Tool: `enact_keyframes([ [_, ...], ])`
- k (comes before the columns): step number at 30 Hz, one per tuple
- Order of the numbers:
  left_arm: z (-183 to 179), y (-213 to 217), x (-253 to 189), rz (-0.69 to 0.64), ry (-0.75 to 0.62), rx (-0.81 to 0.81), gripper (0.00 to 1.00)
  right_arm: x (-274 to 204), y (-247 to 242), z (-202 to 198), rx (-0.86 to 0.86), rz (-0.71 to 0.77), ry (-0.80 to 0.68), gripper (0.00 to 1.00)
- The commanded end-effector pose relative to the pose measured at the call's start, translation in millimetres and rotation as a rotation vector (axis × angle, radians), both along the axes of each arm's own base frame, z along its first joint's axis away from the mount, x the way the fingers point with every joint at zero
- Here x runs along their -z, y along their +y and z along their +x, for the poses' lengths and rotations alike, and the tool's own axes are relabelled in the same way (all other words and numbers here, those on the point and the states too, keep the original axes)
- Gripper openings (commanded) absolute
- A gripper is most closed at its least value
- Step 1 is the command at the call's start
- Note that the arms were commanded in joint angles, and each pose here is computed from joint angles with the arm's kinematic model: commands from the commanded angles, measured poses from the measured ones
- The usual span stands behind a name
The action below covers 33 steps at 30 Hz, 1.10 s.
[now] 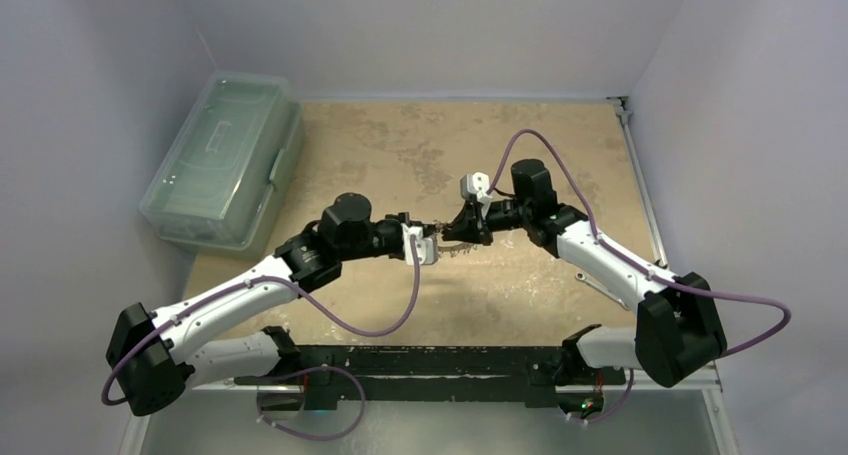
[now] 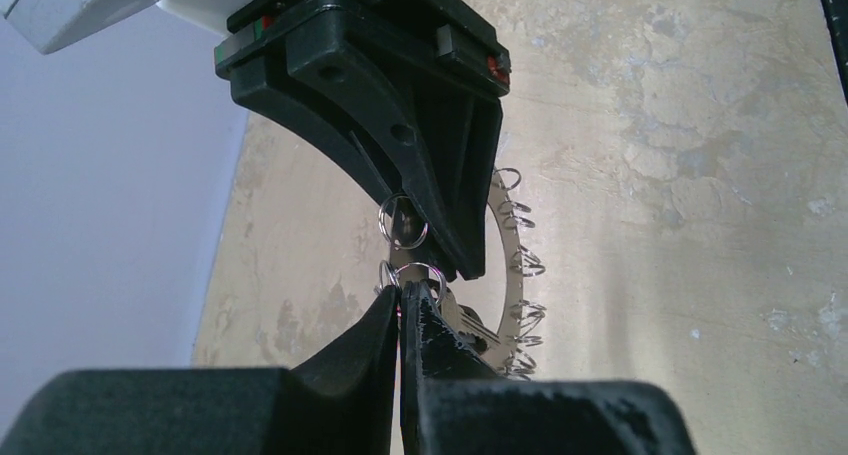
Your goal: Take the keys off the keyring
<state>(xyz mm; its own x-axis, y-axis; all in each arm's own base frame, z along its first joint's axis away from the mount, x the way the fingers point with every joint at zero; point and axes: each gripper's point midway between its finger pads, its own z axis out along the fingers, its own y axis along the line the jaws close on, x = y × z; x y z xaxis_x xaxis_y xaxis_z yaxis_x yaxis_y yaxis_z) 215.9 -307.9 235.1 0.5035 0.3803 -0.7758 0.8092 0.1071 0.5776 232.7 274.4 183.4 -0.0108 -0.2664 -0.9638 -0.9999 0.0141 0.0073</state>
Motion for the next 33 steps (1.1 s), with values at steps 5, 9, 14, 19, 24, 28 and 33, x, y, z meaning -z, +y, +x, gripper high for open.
enact_keyframes([
  [5,26.2,1.3,-7.7,-0.004,0.297,-0.277,0.00,-24.2,-3.9,38.5,0.145,-0.002,-0.171,0.00],
  [9,31.6,1.1,7.0,0.043,0.478,-0.402,0.00,-27.2,-6.4,48.5,0.166,-0.020,-0.247,0.00],
  [14,35.0,-5.2,9.9,0.066,0.632,-0.499,0.00,-31.3,-9.9,58.1,0.187,-0.041,-0.330,0.00],
  [19,32.5,-6.4,17.5,0.107,0.741,-0.563,0.00,-33.3,-11.9,60.2,0.179,-0.052,-0.385,0.00],
  [24,29.3,-6.5,24.3,0.118,0.869,-0.595,0.00,-34.1,-12.1,55.2,0.122,-0.064,-0.453,0.00],
  [28,41.1,6.8,27.7,0.075,0.979,-0.650,0.00,-26.9,-14.7,49.8,0.081,-0.092,-0.490,0.00],
  [33,48.5,13.0,34.2,0.026,1.179,-0.647,0.00,-18.0,-15.9,43.0,0.036,-0.106,-0.509,0.00],
])
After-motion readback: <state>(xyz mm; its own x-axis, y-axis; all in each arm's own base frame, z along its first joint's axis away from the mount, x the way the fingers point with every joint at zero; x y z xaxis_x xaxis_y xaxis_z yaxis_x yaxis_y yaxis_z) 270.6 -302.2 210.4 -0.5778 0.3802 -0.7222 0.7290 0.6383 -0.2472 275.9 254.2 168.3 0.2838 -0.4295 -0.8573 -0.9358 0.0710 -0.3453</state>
